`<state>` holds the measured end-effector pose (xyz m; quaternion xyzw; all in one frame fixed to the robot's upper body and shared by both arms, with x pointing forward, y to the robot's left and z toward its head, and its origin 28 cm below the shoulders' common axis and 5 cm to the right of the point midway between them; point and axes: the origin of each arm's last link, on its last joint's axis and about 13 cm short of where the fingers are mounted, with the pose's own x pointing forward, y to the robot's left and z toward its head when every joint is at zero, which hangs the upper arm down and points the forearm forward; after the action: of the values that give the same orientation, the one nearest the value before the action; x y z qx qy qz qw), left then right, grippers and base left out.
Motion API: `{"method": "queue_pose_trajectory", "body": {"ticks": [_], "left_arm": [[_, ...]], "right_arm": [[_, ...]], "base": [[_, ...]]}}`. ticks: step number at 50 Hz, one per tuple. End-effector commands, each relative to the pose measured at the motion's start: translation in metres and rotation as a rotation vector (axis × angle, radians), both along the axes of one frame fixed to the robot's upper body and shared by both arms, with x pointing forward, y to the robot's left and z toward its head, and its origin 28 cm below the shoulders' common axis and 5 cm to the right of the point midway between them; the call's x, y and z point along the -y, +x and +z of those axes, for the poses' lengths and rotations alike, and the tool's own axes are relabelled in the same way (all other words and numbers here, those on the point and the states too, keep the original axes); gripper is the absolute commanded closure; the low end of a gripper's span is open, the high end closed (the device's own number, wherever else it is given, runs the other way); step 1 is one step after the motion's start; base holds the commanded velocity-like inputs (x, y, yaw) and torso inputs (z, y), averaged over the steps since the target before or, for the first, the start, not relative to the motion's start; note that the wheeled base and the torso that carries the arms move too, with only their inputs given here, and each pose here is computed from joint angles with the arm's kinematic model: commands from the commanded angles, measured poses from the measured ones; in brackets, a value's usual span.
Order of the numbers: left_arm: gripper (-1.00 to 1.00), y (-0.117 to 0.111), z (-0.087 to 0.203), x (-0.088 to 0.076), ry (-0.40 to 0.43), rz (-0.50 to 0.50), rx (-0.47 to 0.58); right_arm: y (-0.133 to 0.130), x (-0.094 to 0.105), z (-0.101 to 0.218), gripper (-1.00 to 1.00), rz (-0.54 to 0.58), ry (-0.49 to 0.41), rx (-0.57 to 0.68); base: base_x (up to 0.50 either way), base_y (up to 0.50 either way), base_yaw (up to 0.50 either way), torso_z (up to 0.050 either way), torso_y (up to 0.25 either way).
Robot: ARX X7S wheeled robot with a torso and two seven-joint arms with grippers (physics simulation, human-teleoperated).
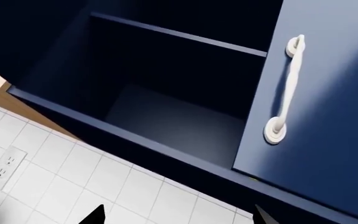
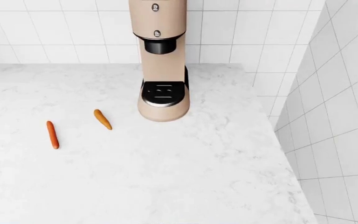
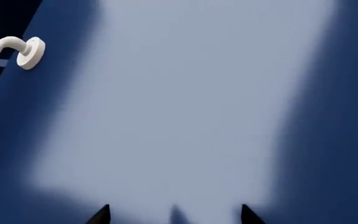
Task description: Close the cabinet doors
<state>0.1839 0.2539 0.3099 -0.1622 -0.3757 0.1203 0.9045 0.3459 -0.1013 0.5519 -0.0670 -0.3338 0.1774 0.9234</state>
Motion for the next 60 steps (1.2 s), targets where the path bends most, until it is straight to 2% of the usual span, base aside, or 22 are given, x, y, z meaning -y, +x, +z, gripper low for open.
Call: {"method": "queue_pose_trajectory", "body": {"ticks": [1, 6, 7, 9, 12, 19, 23, 25, 27, 28, 29, 30, 31, 32, 33, 35, 36, 38, 44, 46, 51, 60], "left_arm": [[-1.0, -0.01, 0.004, -0.001, -0.003, -0.017, 0.016], [-1.0, -0.017, 0.006, -0.001, -0.003, -0.04, 0.024], [-1.0, -0.019, 0.006, 0.0, -0.002, -0.047, 0.024], [-1.0, -0.02, 0.006, 0.0, -0.004, -0.055, 0.021], [-1.0, -0.024, 0.007, 0.001, -0.003, -0.07, 0.021], [-1.0, -0.027, 0.007, 0.001, 0.001, -0.096, 0.024], [-1.0, -0.023, 0.004, 0.003, 0.007, -0.125, -0.003], [-1.0, -0.026, 0.004, 0.004, 0.019, -0.144, -0.005], [-1.0, -0.03, 0.005, 0.004, 0.024, -0.152, 0.003], [-1.0, -0.03, 0.005, 0.004, 0.023, -0.151, 0.004], [-1.0, -0.031, 0.005, 0.004, 0.024, -0.156, 0.005], [-1.0, -0.032, 0.005, 0.004, 0.029, -0.162, 0.007], [-1.0, -0.032, 0.004, 0.005, 0.032, -0.163, 0.007], [-1.0, -0.031, 0.004, 0.005, 0.034, -0.165, 0.006], [-1.0, -0.031, 0.003, 0.005, 0.041, -0.169, 0.003], [-1.0, -0.031, 0.003, 0.005, 0.047, -0.168, 0.005], [-1.0, -0.03, 0.003, 0.005, 0.045, -0.169, 0.003], [-1.0, -0.031, 0.003, 0.005, 0.044, -0.171, 0.004], [-1.0, -0.038, 0.004, 0.006, 0.05, -0.181, 0.028], [-1.0, -0.04, 0.005, 0.007, 0.056, -0.185, 0.039], [-1.0, -0.042, 0.004, 0.008, 0.064, -0.184, 0.044], [-1.0, -0.042, 0.002, 0.011, 0.078, -0.185, 0.046]], "right_arm": [[-0.03, -0.006, 0.033, -1.0, 0.003, -0.039, 0.055], [-0.06, -0.008, 0.056, -1.0, 0.005, -0.076, 0.145], [-0.074, -0.007, 0.063, -1.0, 0.005, -0.091, 0.173], [-0.091, -0.006, 0.055, -1.0, -0.005, -0.109, 0.135], [-0.137, -0.006, 0.052, -1.0, -0.018, -0.107, 0.268], [-0.194, -0.003, 0.008, -1.0, -0.014, -0.081, 0.386], [-0.223, 0.002, -0.041, -1.0, -0.139, -0.069, 0.471], [-0.221, 0.006, -0.056, -1.0, -0.187, -0.054, 0.492], [-0.233, 0.042, -0.057, -1.0, -0.343, 0.112, 0.513], [-0.223, 0.023, -0.074, -1.0, -0.316, 0.083, 0.503], [-0.234, 0.036, -0.065, -1.0, -0.375, 0.152, 0.506], [-0.229, 0.032, -0.079, -1.0, -0.458, 0.064, 0.563], [-0.245, 0.03, -0.083, -1.0, -0.504, 0.023, 0.689], [-0.245, 0.015, -0.095, -1.0, -0.43, 0.006, 0.701], [-0.245, 0.01, -0.111, -1.0, -0.406, 0.034, 0.653], [-0.252, 0.007, -0.139, -1.0, -0.432, 0.071, 0.556], [-0.256, 0.006, -0.15, -1.0, -0.361, -0.003, 0.476], [-0.258, 0.005, -0.165, -1.0, -0.367, -0.03, 0.433], [-0.252, 0.005, -0.179, -1.0, -0.351, 0.007, 0.38], [-0.251, 0.006, -0.185, -1.0, -0.391, -0.067, 0.397], [-0.245, 0.006, -0.195, -1.0, -0.346, -0.038, 0.367], [-0.242, 0.009, -0.203, -1.0, -0.341, -0.021, 0.343]], "base": [[0.0, 0.0, 0.0, 0.0, 0.0], [0.0, 0.0, 0.0, 0.0, 0.0], [0.0, 0.0, 0.0, 0.0, 0.0], [0.0, 0.0, 0.0, 0.0, 0.0], [0.0, 0.0, 0.0, 0.0, 0.0], [0.0, 0.0, 0.0, 0.0, 0.0], [0.0, 0.0, 0.0, 0.0, 0.0], [0.0, 0.0, 0.0, 0.0, 0.0], [0.0, 0.0, 0.0, 0.0, 0.0], [0.0, 0.0, 0.0, 0.0, 0.0], [0.0, 0.0, 0.0, 0.0, 0.0], [0.0, 0.0, 0.0, 0.0, 0.0], [0.0, 0.0, 0.0, 0.0, 0.0], [0.0, 0.0, 0.0, 0.0, 0.0], [0.0, 0.0, 0.0, 0.0, 0.0], [0.0, 0.0, 0.0, 0.0, 0.0], [0.0, 0.0, 0.0, 0.0, 0.0], [0.0, 0.0, 0.0, 0.0, 0.0], [0.0, 0.0, 0.0, 0.0, 0.0], [0.0, 0.0, 0.0, 0.0, 0.0], [0.05, 0.5, 0.0, 0.0, 0.0], [0.09, 0.5, 0.0, 0.0, 0.0]]}}
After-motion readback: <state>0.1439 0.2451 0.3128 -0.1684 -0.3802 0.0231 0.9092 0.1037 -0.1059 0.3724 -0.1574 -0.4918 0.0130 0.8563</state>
